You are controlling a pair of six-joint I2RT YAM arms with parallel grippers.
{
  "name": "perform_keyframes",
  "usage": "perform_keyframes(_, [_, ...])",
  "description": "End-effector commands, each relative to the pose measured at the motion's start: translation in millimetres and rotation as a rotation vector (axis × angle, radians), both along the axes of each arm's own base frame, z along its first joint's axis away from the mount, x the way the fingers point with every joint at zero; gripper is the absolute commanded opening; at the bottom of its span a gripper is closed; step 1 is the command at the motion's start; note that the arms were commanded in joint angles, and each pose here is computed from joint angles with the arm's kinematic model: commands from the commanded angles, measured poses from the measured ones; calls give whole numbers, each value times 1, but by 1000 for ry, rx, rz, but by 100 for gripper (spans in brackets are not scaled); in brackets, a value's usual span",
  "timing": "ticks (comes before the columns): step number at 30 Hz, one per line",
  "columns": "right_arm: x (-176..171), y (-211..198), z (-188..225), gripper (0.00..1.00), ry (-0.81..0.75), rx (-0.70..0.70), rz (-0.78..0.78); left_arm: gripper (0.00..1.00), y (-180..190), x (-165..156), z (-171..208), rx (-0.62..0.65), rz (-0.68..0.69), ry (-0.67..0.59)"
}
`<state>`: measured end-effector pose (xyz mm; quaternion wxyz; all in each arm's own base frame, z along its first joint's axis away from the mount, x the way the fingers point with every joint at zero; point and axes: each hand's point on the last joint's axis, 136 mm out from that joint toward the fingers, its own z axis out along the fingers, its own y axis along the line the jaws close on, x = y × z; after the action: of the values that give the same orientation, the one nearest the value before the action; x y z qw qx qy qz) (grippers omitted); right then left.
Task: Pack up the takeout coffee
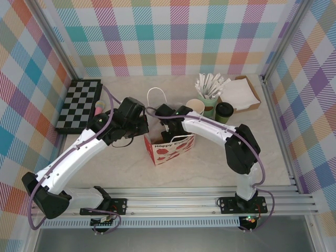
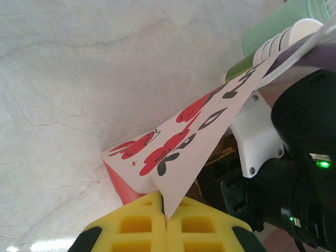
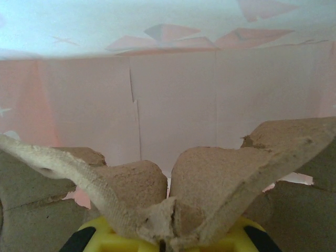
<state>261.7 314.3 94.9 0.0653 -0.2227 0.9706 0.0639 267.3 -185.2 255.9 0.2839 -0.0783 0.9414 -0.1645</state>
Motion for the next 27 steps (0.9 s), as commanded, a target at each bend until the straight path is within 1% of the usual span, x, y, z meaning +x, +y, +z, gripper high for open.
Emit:
perform_keyframes(1, [-8,-11,-16,0,31,-77,22,0,2,3,8,-2,-9,-23])
perform_keyframes(6, [-5,-13,-22,0,30,-100,8,0,9,5,9,-16,9,-23])
perform_keyframes(9, [-5,-15,-25,0,31,-113,-3,0,7,5,13,-31,-10,-41])
perform_keyframes(13, [-6,-18,-27,0,32,-121,-23,0,-2,4,19,-80,-47,-68])
perform_keyframes(15, [-7,-17,-25,3,34,-111,-34,0,-3,3,20,-87,-61,-76])
perform_keyframes(18, [-5,-15,-20,11,17,-84,-60,0,0,1,21,-76,-71,-90])
perform_keyframes(20, [-3,-12,-16,14,2,-63,-75,0,1,0,21,-72,-75,-96])
perform_keyframes(27, [3,-4,-5,19,-65,-28,-58,0,2,0,18,-49,-91,-93])
